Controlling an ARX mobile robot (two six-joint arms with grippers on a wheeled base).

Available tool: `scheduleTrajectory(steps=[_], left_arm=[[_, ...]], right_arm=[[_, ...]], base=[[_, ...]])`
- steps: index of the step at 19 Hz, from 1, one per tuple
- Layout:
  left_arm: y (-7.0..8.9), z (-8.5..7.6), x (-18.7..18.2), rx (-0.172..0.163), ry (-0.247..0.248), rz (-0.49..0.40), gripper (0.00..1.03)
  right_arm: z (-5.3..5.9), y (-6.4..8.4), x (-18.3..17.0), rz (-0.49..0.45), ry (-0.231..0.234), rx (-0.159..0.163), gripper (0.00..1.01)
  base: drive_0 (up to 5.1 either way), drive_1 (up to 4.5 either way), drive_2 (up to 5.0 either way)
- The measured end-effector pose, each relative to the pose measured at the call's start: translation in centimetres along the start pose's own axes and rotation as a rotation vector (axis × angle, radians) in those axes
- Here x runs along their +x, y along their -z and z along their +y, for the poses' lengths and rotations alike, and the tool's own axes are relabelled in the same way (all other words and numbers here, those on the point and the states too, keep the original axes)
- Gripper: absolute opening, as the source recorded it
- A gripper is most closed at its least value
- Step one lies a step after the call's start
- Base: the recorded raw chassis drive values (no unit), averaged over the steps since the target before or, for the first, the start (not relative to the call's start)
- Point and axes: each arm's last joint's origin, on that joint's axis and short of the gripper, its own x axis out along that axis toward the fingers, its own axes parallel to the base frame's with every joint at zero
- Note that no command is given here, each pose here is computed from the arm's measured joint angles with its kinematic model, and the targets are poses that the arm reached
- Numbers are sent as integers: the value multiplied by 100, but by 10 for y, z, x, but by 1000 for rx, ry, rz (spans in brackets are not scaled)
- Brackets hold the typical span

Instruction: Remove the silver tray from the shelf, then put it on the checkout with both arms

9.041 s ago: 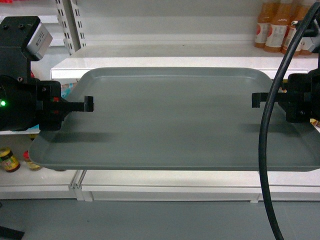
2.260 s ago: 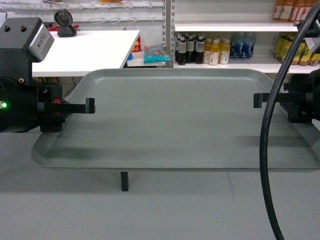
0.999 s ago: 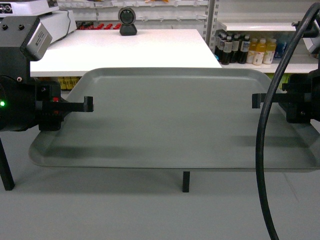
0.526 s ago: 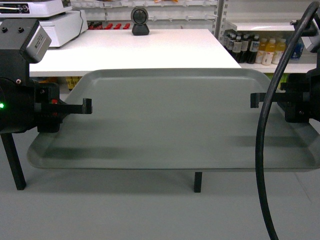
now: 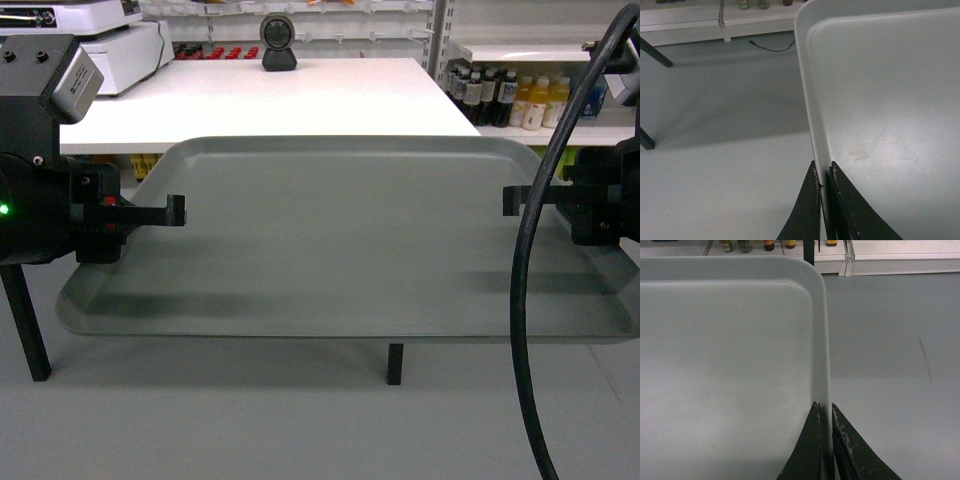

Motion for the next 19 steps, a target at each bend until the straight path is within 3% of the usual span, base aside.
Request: scheduleTrajectory(steps=[9, 19], left_arm=[[0, 0, 0, 0, 0, 0, 3], [0, -2, 0, 2, 3, -2, 3]], right_arm=[[0, 0, 0, 0, 0, 0, 3], [-2, 0, 0, -1, 4, 3, 3]], base=[[0, 0, 0], [-455, 384, 73]])
